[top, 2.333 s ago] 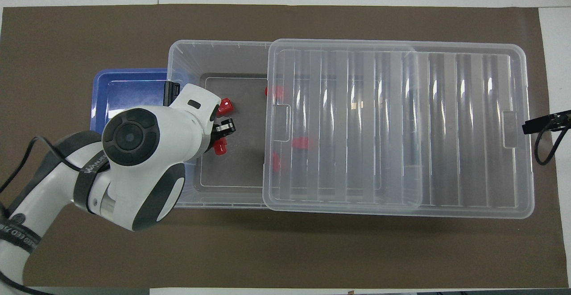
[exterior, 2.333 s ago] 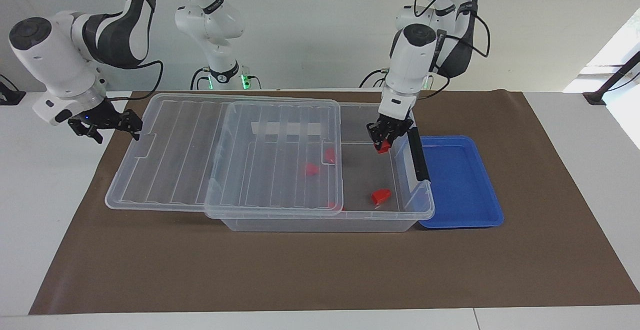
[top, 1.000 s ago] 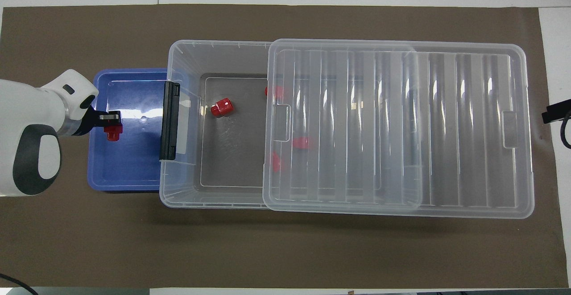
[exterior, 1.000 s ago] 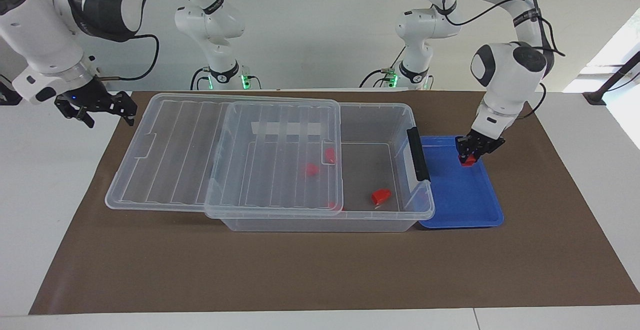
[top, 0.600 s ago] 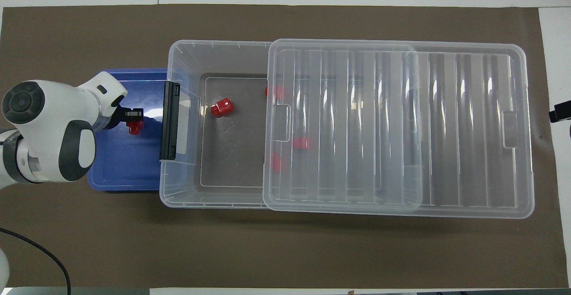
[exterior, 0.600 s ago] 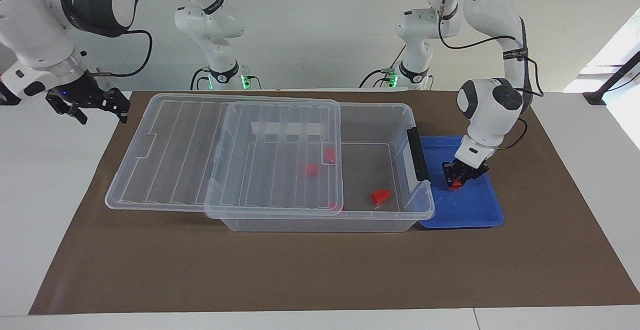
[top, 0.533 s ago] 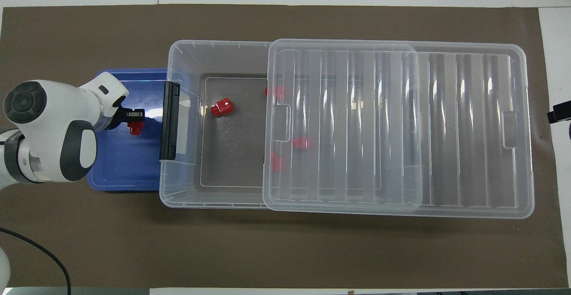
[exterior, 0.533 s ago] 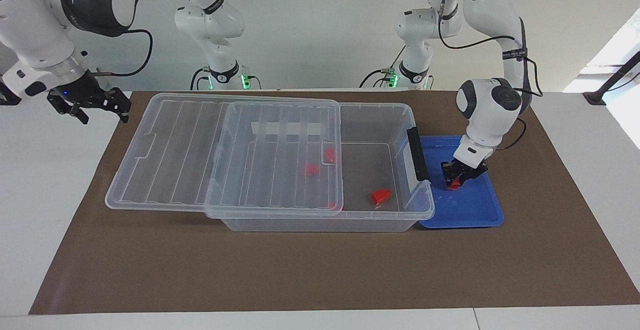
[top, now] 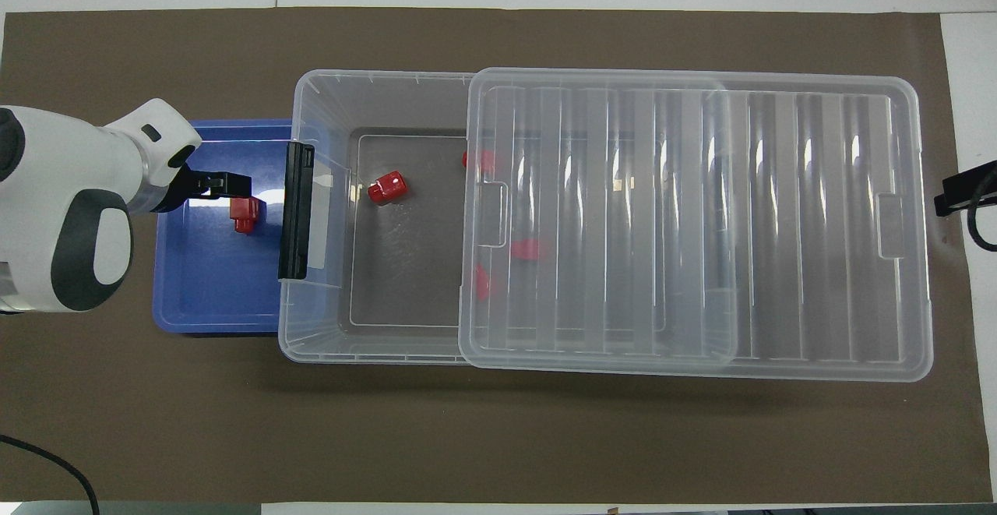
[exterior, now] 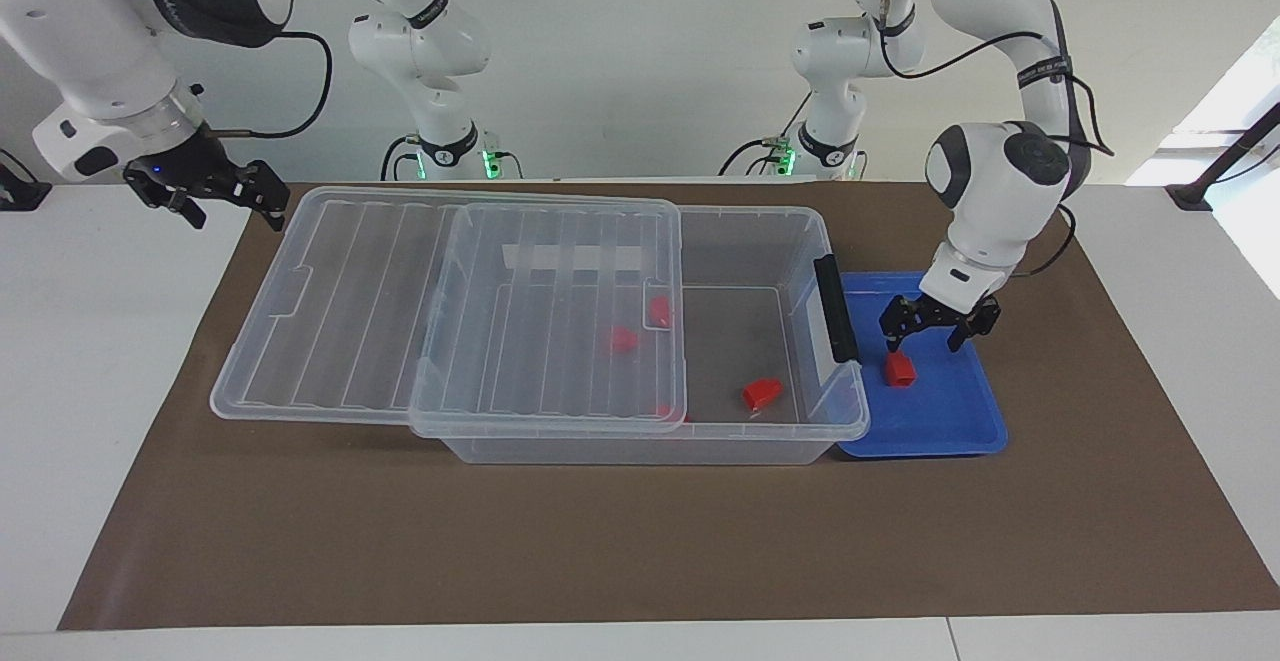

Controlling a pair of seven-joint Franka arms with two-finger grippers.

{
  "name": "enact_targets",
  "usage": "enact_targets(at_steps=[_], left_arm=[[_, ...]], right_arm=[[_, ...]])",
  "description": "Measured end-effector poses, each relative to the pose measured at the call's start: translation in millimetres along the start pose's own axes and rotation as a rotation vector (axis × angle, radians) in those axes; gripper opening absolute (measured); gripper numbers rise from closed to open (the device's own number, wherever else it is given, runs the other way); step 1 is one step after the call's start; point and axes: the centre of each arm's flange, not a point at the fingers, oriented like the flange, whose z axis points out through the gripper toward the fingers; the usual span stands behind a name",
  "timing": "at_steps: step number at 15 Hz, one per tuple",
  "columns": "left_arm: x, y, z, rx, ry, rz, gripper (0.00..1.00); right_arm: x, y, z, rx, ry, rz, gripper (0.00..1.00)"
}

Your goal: Place red block in blue tray from box

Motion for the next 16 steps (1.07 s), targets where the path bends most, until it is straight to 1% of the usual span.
enact_targets(at_steps=[2,5,9,12,16], left_arm=[[2,0,-46,0.004,-0.01,-0.001,1.0],[4,-2,-112,0.007,-0.007,-0.006,1.0],[5,-3,-184,0.008,-0.018,-0.008,1.0],[-1,-5,-212,0.008,-0.07,-0.011,1.0],[0,-4,-216,0.007,-0.099,-0.01,1.0]], right_arm=[[1,-5,2,0.0,-0.005,0.0,1.0],[1,-5,4,0.0,-0.013,0.0,1.0],[1,-6,4,0.001,-0.013,-0.001,1.0],[1,-12,2,0.0,-0.01,-0.012,1.0],[1,-15,2,0.0,-0.009,-0.016,1.0]])
